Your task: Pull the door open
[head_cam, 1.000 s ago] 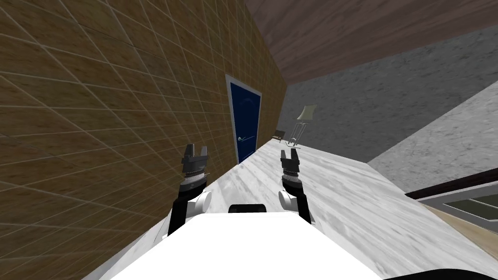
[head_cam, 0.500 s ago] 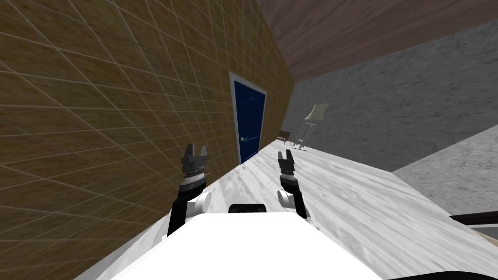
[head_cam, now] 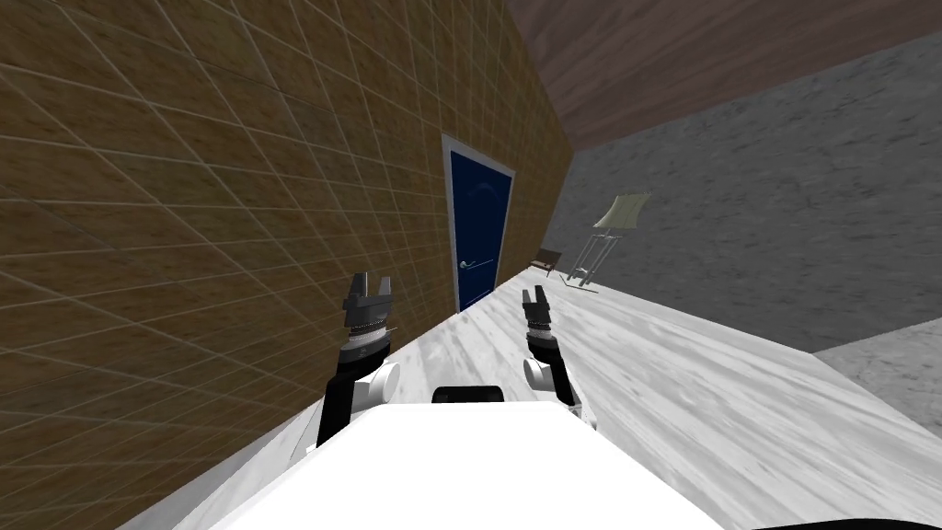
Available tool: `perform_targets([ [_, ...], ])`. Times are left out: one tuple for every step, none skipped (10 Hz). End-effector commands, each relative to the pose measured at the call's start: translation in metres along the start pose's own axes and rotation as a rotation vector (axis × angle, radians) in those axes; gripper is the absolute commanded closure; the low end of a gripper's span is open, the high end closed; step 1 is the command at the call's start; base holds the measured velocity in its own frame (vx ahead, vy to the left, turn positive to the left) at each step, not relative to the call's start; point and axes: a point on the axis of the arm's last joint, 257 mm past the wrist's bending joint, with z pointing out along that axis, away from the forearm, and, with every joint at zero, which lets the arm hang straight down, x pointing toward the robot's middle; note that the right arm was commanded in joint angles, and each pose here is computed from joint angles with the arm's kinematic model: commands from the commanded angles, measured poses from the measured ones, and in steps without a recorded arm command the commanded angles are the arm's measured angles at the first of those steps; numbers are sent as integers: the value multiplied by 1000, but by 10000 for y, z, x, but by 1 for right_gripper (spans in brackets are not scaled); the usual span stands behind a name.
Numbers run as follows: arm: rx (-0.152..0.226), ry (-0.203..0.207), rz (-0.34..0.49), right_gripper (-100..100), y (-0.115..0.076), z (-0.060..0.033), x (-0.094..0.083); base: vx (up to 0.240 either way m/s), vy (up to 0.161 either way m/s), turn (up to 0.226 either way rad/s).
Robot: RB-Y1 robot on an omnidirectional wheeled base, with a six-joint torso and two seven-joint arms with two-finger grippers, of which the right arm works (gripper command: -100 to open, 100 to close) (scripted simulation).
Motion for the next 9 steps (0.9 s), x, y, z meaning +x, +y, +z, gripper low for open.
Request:
perform_targets([
  [23,6,3,-100,-129,-29,-4,91,-27,169],
  [37,10,4,-100,-210,-42,-5,90,-37,139],
  [51,14,6,-100,-291,-55,-6,81,-38,146],
  [66,17,7,-100,-373,-69,-9,97,-50,160],
  [81,21,8,-100,-460,-85,-13,96,-51,180],
  [96,24,9,-100,-547,-101,-18,96,-35,202],
  [112,27,10,-100,-633,-118,-24,96,-23,158],
  [127,30,10,-100,-718,-136,-31,93,-29,157],
  [143,32,11,-100,-804,-155,-40,87,-40,177],
])
